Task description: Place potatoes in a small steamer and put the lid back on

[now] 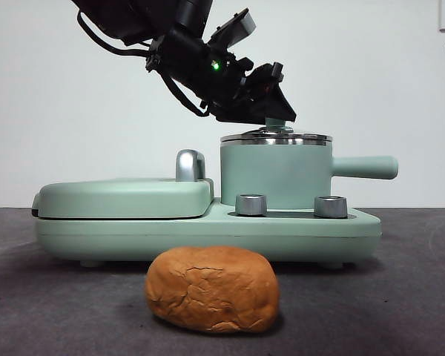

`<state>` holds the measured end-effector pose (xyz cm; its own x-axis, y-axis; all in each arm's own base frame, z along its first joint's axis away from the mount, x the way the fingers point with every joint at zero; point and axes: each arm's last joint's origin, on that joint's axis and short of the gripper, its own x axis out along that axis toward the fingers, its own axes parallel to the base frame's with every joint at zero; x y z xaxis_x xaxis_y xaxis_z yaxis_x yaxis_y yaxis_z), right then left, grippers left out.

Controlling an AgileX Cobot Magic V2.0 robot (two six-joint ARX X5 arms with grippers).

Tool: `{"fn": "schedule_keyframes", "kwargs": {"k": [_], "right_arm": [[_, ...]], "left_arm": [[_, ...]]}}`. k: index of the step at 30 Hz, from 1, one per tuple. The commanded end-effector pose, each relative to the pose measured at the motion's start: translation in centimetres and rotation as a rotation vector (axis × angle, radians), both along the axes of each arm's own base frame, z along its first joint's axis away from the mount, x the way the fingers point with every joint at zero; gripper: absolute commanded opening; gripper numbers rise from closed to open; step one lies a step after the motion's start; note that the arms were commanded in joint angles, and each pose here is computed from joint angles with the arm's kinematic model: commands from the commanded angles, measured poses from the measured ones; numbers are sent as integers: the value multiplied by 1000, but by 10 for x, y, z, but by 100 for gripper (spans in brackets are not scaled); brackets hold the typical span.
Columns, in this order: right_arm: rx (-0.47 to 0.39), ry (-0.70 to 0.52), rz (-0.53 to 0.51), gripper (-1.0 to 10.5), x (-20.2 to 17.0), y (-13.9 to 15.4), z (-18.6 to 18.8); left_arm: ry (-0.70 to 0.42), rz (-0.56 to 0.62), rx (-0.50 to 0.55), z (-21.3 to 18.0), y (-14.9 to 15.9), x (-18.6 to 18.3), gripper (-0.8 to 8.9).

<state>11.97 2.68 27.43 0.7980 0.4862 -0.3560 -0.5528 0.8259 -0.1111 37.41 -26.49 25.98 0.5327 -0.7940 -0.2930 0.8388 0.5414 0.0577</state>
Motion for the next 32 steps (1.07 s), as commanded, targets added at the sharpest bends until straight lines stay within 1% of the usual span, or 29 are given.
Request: {"fn": "schedule_keyframes", "kwargs": {"k": [1,4,6,8,10,13,19,24,32], "right_arm": [[28,-7,-8,233,0,0,6],[29,-7,-8,232,0,0,6],[28,-7,-8,232,0,0,6],[28,-7,-8,232,0,0,6],[28,-7,-9,232,0,0,6],[28,-7,-9,232,0,0,6],[28,-4,-9,232,0,0,6],[27,4,-9,232,0,0,5],[25,16,-9,232,-1,0,4]], "left_arm": [[5,0,-3,-6,-7,5,236],[10,1,1,-8,-7,6,231],[8,1,2,-8,-7,6,165],[7,0,2,-8,-7,6,64],[7,0,2,-8,-7,6,21],[-1,-3,8,-8,-7,6,15],[-53,-19,38,-5,-7,5,15],[-82,13,32,8,-3,2,15],[-111,22,1,32,5,-6,15]]}}
